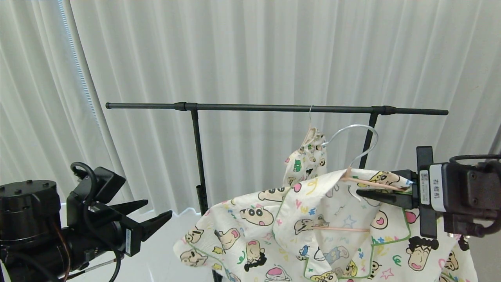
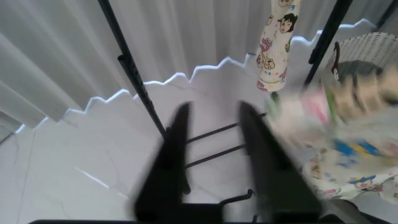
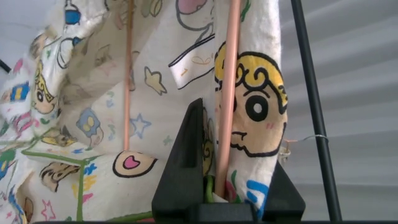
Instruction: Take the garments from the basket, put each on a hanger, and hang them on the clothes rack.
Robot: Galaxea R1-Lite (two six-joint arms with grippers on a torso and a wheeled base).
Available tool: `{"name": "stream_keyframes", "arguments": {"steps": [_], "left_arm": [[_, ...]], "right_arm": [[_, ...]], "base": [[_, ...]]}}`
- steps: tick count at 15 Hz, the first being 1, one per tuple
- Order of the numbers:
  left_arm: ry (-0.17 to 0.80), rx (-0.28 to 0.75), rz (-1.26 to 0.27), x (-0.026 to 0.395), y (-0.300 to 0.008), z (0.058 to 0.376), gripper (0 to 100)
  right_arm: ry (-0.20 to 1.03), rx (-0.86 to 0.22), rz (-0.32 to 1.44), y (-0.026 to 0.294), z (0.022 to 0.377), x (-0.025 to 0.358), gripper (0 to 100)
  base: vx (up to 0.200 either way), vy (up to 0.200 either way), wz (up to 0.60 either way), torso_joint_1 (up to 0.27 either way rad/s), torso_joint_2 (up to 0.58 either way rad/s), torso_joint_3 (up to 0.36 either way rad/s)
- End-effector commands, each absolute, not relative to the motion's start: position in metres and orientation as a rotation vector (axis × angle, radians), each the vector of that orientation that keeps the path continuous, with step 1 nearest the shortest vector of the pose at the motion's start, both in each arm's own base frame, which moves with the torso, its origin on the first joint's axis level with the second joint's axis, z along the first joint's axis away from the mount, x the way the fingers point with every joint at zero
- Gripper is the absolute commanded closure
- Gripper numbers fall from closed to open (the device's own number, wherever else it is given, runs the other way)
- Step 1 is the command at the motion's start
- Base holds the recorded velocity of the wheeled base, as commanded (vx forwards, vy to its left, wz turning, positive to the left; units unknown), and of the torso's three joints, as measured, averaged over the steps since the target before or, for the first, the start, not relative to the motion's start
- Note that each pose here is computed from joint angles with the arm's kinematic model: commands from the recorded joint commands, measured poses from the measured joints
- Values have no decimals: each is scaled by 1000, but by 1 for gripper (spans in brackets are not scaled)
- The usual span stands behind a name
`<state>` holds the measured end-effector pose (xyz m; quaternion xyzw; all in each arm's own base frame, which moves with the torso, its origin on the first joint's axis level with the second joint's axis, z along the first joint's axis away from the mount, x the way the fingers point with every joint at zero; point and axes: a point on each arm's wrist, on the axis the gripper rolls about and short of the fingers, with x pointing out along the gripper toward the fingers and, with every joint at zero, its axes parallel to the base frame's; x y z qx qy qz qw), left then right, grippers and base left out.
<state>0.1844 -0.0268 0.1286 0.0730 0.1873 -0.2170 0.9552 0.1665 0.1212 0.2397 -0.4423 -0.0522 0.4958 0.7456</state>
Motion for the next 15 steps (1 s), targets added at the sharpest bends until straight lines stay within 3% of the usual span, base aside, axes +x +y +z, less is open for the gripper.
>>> {"name": "stream_keyframes", "arguments": {"steps": [1, 6, 8, 9, 15], "left_arm": [[341, 152, -438, 179, -26, 136, 0], [317, 162, -433, 179, -26, 141, 0], [318, 164, -431, 179, -26, 140, 0], [323, 165, -427, 180, -25, 139, 0], [347, 203, -324, 182, -23, 136, 0]], "right_arm": [[-88, -987, 1020, 108, 239, 174, 100], [48, -1039, 777, 56, 238, 195, 100], [67, -1039, 748, 50, 237, 196, 100], [144, -1032, 629, 26, 236, 201, 100], [319, -943, 350, -3, 236, 204, 100]], "base": [[0, 0, 0, 0, 0, 0], [0, 0, 0, 0, 0, 0], [0, 0, 0, 0, 0, 0], [0, 0, 0, 0, 0, 0], [0, 0, 0, 0, 0, 0]]}}
